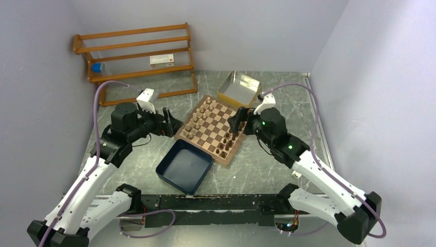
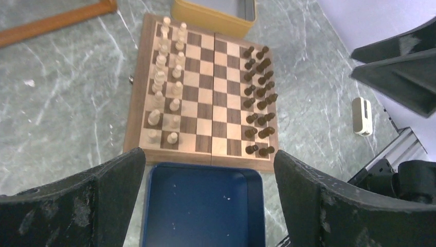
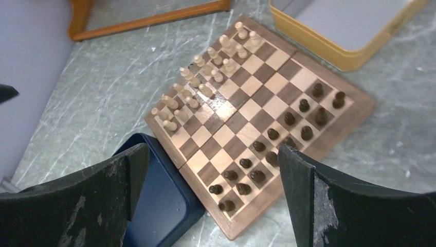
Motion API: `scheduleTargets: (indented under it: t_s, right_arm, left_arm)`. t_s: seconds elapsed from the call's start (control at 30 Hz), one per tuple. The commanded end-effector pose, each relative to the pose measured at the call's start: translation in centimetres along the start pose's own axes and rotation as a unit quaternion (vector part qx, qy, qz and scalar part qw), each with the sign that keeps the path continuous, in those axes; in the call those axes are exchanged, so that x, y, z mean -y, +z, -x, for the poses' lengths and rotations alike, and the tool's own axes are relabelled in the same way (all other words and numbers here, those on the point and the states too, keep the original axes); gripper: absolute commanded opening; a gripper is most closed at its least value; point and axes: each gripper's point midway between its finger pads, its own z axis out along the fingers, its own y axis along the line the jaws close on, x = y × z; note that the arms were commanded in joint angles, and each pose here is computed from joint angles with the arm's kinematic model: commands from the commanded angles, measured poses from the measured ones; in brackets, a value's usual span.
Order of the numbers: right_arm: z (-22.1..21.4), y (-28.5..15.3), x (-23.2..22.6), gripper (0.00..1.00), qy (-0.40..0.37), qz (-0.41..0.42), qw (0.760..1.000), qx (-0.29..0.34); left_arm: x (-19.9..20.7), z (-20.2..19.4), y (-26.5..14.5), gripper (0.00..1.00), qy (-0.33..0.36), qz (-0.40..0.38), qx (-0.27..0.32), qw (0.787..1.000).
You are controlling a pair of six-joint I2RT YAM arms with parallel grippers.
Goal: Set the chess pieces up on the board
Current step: Reset both arms
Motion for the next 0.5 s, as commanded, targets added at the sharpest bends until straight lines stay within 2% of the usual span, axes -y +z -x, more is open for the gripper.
scheduleTargets:
  t_s: [0.0, 0.13, 0.47]
  right_arm:
    - [0.3, -2.5, 2.2, 1.00, 0.043, -0.045, 0.997, 0.038]
    - [1.4, -3.9, 2.9, 1.00, 0.052, -0.057, 0.995, 0.061]
    - [1.8, -4.8, 2.9, 1.00, 0.058, -0.058, 0.994, 0.066]
  left_arm:
    - [0.4, -2.1, 0.8, 1.00, -0.040, -0.028, -0.013, 0.999]
    - [0.4, -3.1, 1.1, 1.00, -0.043, -0.034, -0.027, 0.998]
    - [0.9, -1.5, 0.2, 1.00, -0.030, -0.037, 0.004, 0.999]
